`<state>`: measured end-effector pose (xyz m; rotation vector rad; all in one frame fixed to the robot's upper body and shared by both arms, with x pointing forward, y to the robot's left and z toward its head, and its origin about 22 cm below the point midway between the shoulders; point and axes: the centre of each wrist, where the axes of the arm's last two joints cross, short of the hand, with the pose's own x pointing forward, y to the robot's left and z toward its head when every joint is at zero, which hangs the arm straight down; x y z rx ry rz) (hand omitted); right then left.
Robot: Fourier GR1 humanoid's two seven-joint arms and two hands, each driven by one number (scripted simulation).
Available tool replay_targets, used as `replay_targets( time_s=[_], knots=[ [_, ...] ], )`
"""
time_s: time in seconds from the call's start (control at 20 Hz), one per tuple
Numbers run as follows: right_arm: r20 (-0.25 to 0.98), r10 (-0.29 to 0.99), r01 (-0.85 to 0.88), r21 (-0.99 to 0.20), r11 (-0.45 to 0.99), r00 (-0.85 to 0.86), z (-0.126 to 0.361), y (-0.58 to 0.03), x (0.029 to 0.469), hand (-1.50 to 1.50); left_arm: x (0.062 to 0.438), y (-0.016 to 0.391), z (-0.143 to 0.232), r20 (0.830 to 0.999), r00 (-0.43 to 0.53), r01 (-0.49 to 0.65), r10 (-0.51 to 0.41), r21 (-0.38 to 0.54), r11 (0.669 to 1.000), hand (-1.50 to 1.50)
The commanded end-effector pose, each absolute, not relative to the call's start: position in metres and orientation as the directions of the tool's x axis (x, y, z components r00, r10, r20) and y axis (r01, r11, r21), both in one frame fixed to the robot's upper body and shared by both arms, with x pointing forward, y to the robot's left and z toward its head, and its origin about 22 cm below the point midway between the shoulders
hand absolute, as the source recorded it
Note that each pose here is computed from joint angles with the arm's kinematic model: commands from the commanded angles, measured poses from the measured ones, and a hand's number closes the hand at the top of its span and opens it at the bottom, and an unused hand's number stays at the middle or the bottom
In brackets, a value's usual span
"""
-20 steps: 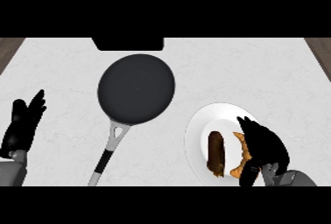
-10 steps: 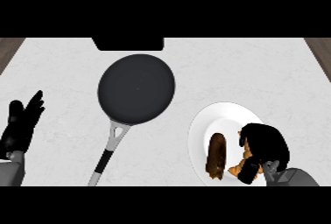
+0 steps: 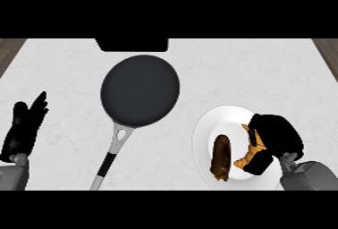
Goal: Pick the croissant from the plate and place it in the pan
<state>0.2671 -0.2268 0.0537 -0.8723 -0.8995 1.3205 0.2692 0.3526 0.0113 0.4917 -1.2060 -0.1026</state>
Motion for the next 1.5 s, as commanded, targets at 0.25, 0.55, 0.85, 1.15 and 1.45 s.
replay_targets(
  time_s=[0.25,0.55,0.85,1.15,1.45],
  knots=[
    [0.181,0.961,-0.069,-0.983,0.170,-0.209,0.095,-0.234,0.296,1.50,0.267,0.338,0.015,0.867,0.368,-0.169,-0.335,0.417,0.893,0.00],
    [0.305,0.871,0.124,-0.918,0.376,-0.386,0.133,-0.208,0.293,1.50,0.275,0.347,0.027,0.868,0.377,-0.174,-0.324,0.410,0.895,0.00],
    [0.368,0.830,0.101,-0.890,0.445,-0.420,0.152,-0.156,0.297,1.50,0.268,0.349,0.007,0.873,0.373,-0.182,-0.314,0.401,0.898,0.00],
    [0.468,0.785,0.055,-0.845,0.532,-0.405,0.152,-0.115,0.335,1.50,0.283,0.346,0.028,0.869,0.362,-0.194,-0.338,0.425,0.884,0.00],
    [0.580,0.731,-0.016,-0.787,0.617,-0.360,0.140,-0.063,0.368,1.50,0.275,0.348,0.016,0.872,0.353,-0.168,-0.337,0.414,0.895,0.00]
  ],
)
